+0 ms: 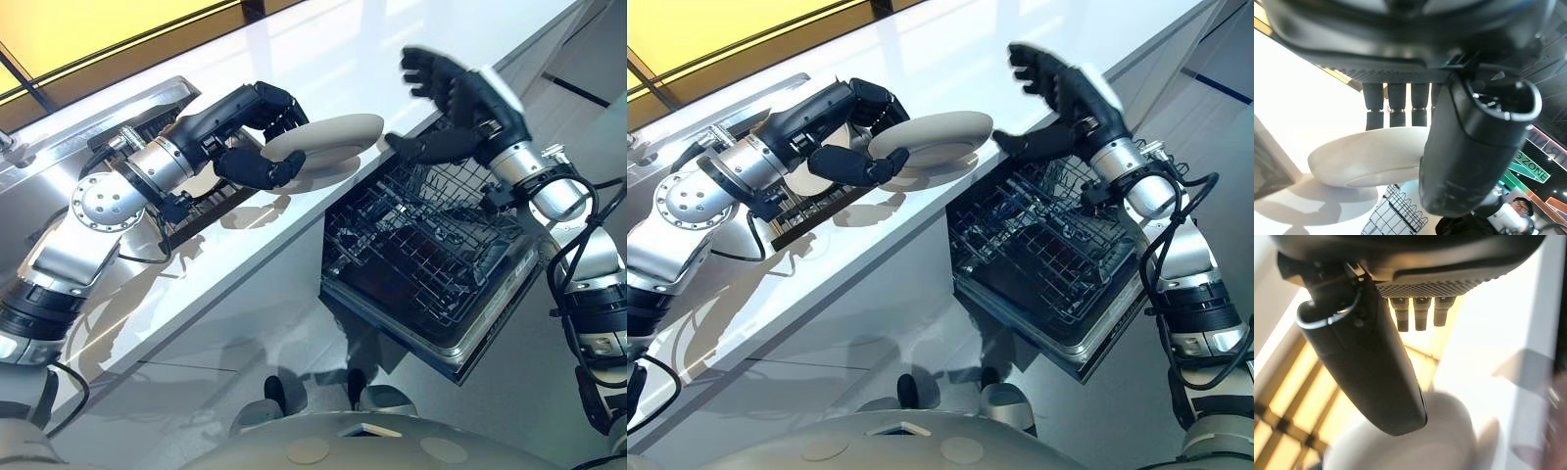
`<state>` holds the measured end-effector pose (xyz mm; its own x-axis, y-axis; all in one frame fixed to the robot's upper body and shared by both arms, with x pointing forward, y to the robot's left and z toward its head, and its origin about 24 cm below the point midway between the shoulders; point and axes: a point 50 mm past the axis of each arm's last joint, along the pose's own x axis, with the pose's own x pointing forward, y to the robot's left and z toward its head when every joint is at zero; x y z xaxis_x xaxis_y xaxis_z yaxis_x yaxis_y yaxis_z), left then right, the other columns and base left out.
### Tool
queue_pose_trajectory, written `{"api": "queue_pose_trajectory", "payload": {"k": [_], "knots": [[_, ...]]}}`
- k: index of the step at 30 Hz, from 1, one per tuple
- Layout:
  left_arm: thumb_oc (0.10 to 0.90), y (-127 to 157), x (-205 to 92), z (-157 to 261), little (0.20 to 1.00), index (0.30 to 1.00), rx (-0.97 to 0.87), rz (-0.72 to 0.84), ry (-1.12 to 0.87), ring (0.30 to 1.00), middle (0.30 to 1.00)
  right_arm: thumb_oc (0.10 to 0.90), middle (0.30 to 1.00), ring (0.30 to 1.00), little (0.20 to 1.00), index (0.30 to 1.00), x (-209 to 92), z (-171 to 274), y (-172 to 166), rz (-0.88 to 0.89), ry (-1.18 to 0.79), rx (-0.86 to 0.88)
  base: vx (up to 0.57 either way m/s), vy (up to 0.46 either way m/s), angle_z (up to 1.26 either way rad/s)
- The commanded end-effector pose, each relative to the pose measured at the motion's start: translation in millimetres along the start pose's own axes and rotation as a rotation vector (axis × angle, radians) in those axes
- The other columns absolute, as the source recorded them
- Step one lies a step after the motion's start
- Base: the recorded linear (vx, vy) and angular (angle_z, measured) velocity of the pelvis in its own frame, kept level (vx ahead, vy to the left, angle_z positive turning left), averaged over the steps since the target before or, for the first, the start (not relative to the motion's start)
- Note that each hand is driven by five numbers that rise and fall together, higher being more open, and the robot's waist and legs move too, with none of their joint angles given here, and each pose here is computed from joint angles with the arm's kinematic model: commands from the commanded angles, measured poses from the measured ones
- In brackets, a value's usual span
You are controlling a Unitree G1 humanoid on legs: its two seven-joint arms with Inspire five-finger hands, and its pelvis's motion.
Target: Pick up plates and place into dishwasher.
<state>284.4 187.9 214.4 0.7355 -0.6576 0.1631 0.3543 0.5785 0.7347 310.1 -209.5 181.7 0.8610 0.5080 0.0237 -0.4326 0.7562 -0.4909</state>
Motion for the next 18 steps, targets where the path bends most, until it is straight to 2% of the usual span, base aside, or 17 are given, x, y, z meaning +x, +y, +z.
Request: {"api": "queue_pose_trajectory", "payload": {"k": [1,18], "knots": [[0.1,27.7,16.3,43.4,0.2,0.3,0.072,0.074,-0.242,0.3,0.3,0.8,0.9,0.9,0.9,0.9,12.6,59.1,-12.8,0.113,-0.211,-0.073,0.04,-0.012,0.1],[0.1,13.4,19.6,30.2,0.2,0.3,0.022,0.009,-0.212,0.3,0.3,0.8,0.9,0.9,0.9,0.9,22.1,91.5,8.0,0.345,-0.387,-0.159,0.01,-0.008,0.04]]}}
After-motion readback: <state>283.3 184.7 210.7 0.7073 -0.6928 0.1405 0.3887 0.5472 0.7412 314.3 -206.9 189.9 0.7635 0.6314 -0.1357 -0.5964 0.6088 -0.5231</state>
